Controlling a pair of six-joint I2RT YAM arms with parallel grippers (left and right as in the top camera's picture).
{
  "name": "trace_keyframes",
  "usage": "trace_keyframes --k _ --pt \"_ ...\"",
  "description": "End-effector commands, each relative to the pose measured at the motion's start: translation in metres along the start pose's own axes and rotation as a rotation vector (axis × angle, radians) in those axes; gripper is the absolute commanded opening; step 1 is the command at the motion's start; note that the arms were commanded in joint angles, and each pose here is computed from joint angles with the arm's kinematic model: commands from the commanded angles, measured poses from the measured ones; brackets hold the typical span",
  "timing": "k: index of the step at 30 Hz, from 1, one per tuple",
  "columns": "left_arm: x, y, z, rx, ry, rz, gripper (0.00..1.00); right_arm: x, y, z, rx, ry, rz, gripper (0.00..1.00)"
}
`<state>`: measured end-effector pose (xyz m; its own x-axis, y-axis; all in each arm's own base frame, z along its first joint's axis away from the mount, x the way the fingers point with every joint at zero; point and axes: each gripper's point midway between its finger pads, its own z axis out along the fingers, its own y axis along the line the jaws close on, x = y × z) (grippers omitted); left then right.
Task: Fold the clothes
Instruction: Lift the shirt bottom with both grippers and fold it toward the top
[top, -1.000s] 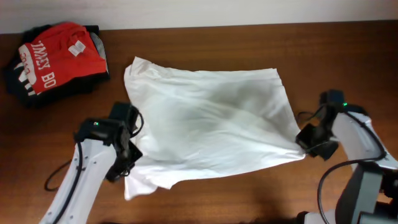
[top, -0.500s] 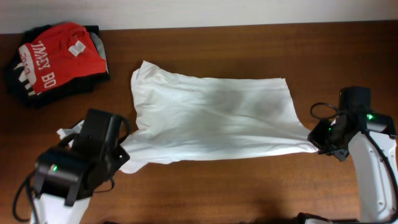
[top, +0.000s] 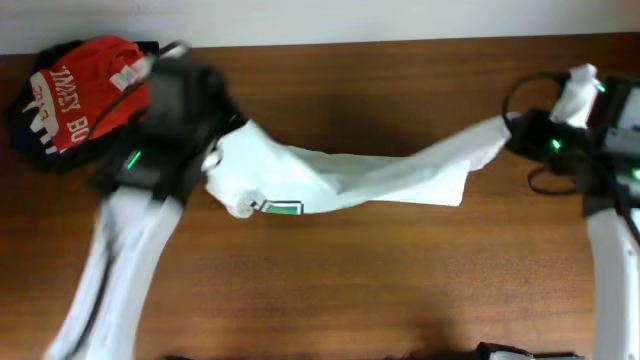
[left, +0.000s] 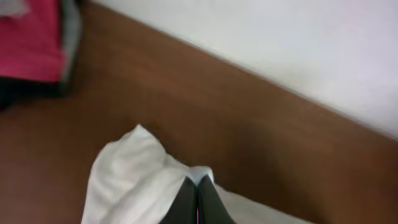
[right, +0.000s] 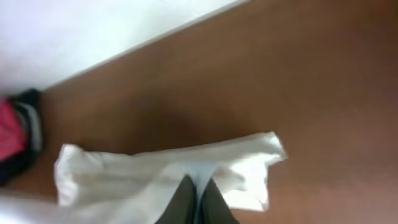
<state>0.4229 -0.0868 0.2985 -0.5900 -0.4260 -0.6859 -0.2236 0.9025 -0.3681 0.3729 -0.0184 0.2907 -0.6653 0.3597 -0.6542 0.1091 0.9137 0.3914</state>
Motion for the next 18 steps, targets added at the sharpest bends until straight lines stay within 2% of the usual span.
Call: trace_keyframes --k 1,2,4,6,9,11,14,16,18 --pt "-0.023 -0.023 0.055 0.068 0.06 0.148 0.01 -0.046 0.042 -0.007 -0.137 -0.101 -0.06 0.04" --pt "-0.052 -0.033 0.042 0.077 0.025 0.157 0.01 -0.069 0.05 -0.03 -0.141 -0.156 -0.076 0.04" --pt "-0.114 -0.053 -0.013 0.119 -0.123 0.206 0.01 -0.12 0.065 -0.1 -0.117 -0.314 -0.126 0.04" --pt "-0.174 -0.064 -0.107 0.182 -0.343 0.205 0.01 -0.154 0.073 -0.192 -0.071 -0.501 -0.152 0.04" --pt "-0.201 -0.055 -0.186 0.208 -0.498 0.179 0.01 -0.156 0.071 -0.25 -0.008 -0.604 -0.151 0.04" --pt "-0.2 -0.047 -0.207 0.203 -0.515 0.173 0.01 -0.147 0.062 -0.257 0.037 -0.588 -0.144 0.04" --pt "-0.175 -0.033 -0.186 0.146 -0.387 0.175 0.01 -0.127 0.039 -0.227 0.075 -0.437 -0.09 0.04" --pt "-0.146 -0.023 -0.148 0.093 -0.217 0.184 0.01 -0.106 0.018 -0.191 0.093 -0.27 -0.027 0.04" --pt "-0.087 -0.004 -0.082 0.011 0.099 0.191 0.01 -0.071 -0.006 -0.144 0.104 -0.014 0.018 0.04"
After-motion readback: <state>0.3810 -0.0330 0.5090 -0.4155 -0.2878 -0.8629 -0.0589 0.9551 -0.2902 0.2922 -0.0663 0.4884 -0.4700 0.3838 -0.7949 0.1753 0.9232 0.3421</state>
